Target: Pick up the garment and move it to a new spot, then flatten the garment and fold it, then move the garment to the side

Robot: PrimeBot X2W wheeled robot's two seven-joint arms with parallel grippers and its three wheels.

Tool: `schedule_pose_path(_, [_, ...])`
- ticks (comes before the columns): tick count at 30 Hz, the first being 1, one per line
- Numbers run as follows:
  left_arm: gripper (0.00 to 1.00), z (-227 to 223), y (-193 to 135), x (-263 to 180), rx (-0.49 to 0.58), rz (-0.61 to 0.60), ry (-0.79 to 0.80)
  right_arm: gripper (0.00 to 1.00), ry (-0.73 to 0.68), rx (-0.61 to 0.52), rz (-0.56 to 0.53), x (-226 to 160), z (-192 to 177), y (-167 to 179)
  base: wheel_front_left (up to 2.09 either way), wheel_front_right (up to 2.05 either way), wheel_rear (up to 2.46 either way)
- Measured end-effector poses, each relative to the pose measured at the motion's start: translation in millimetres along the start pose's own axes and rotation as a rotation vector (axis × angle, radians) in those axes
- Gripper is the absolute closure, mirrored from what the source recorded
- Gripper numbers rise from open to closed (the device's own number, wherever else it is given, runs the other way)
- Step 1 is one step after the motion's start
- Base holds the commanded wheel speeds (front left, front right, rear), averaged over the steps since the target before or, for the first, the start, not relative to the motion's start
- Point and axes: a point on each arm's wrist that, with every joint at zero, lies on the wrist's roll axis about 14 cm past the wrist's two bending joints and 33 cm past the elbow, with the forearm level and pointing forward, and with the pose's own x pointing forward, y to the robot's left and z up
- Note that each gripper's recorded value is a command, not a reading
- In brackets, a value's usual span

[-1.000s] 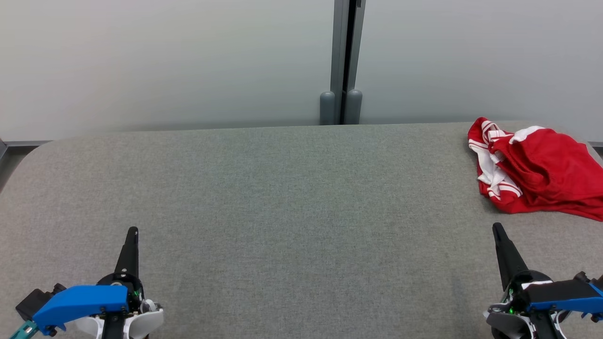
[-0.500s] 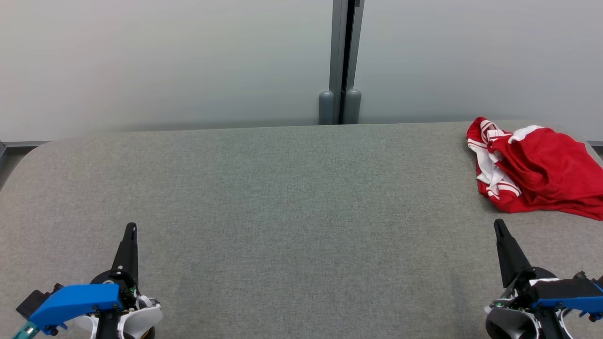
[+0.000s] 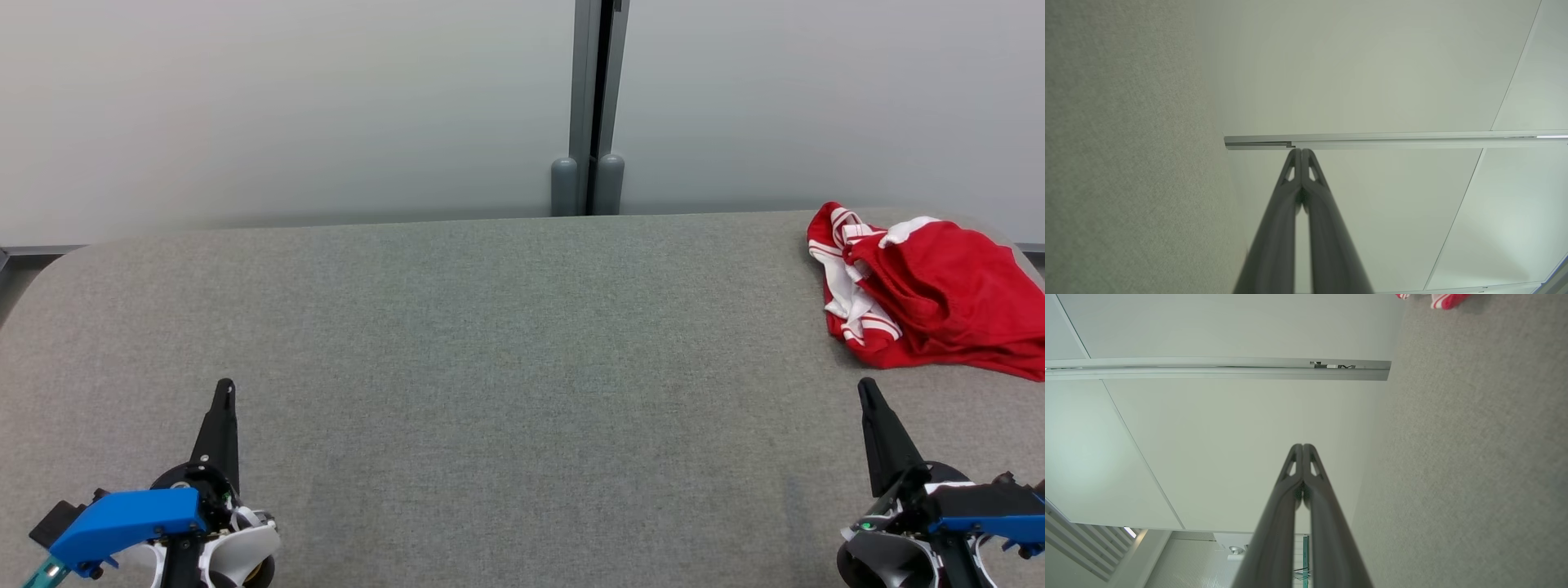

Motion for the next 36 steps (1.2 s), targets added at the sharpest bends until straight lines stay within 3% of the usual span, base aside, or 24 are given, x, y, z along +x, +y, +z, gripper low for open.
schedule_pose_path(36, [1.00,-0.1,0.2,0.1,0.000,0.000,0.000,1.00,0.000,0.000,0.001,0.3,0.0,0.2,0.00,0.00,0.00])
